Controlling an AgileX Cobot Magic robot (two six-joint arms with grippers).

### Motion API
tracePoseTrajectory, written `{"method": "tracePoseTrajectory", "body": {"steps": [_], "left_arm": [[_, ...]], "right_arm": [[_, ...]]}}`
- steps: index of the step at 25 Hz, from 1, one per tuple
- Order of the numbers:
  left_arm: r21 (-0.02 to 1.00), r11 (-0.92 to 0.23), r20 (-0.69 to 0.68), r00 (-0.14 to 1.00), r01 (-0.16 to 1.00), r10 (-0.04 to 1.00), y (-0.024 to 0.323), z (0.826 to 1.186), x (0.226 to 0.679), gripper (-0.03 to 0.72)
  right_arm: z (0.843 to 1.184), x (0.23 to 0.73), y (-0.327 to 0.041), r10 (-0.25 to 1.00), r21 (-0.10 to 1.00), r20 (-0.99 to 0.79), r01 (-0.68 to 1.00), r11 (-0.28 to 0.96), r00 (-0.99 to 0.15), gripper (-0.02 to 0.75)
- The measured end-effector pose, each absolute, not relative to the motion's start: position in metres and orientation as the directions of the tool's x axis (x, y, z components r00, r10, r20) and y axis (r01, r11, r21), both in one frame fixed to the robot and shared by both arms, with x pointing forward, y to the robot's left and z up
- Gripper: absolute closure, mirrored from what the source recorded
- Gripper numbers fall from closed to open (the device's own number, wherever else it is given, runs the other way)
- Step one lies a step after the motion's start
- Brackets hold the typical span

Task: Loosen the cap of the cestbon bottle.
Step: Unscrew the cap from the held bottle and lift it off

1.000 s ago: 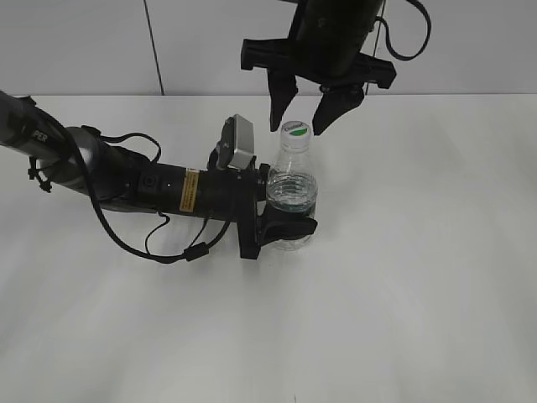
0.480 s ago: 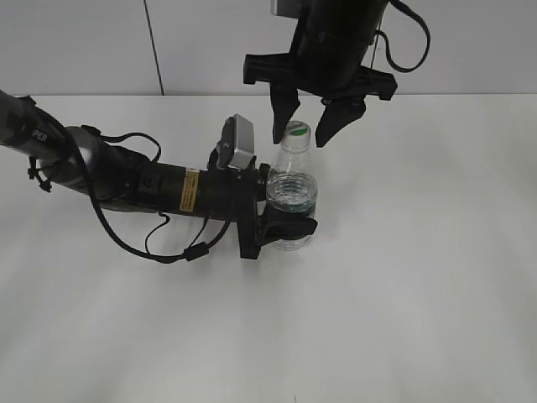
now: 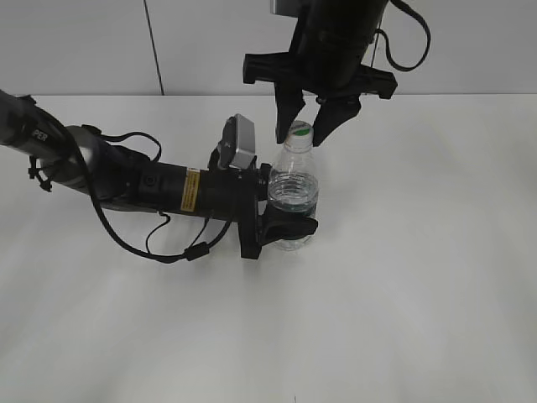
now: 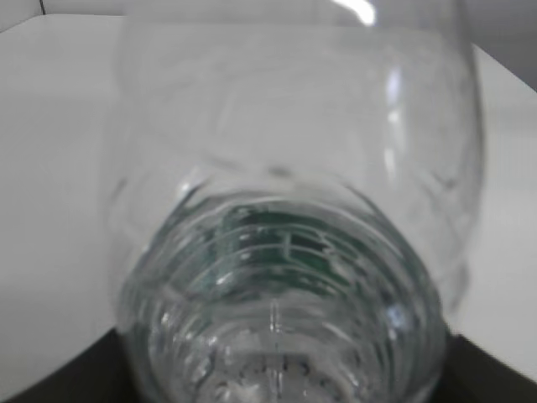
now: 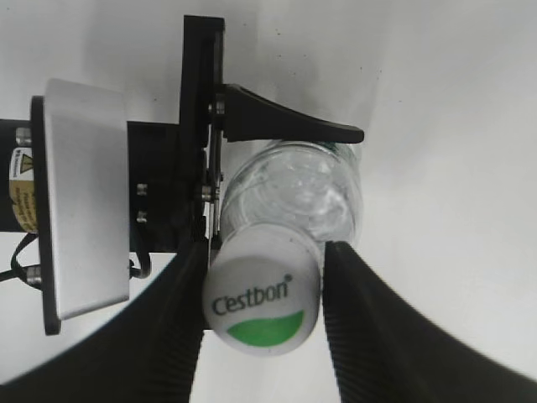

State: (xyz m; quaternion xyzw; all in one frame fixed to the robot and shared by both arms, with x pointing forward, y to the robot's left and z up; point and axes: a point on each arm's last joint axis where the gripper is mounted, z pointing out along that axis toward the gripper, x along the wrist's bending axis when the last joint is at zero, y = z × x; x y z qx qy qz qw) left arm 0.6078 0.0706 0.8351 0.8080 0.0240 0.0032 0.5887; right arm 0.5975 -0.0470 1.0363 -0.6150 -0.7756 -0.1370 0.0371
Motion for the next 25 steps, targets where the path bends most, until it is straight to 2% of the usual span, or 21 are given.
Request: {"method": "tracePoseTrajectory", "body": {"steps": [4,11,21,25], "left_arm": [[0.951,-0.308,-0.021,0.999,0.033,0.043,0.0699,0.8356,0.6077,0.276],[0.950,-0.310,-0.019,0.999,0.031,0.041,0.0700,0.8357,0.6075,0.276],[0.950,-0.312,-0.019,0.999,0.029,0.037,0.0695,0.8356,0.6070,0.276],[0.950,-0.312,-0.017,0.999,0.027,0.035,0.0694,0.8358,0.6071,0.276]], "right_arm": [[1.0372,0.5971,-0.0475,0.929,0.180,0.213,0.947,0.266,-0.301,0.428],[1.0372,0.5976,-0.0476,0.832,0.233,0.156,0.838,0.493,-0.533,0.434],[1.0374,0.5976,-0.0476,0.554,0.274,0.036,0.541,0.795,-0.832,0.435],[1.0380,0.5976,-0.0478,0.454,0.277,0.000,0.436,0.856,-0.891,0.436]]}}
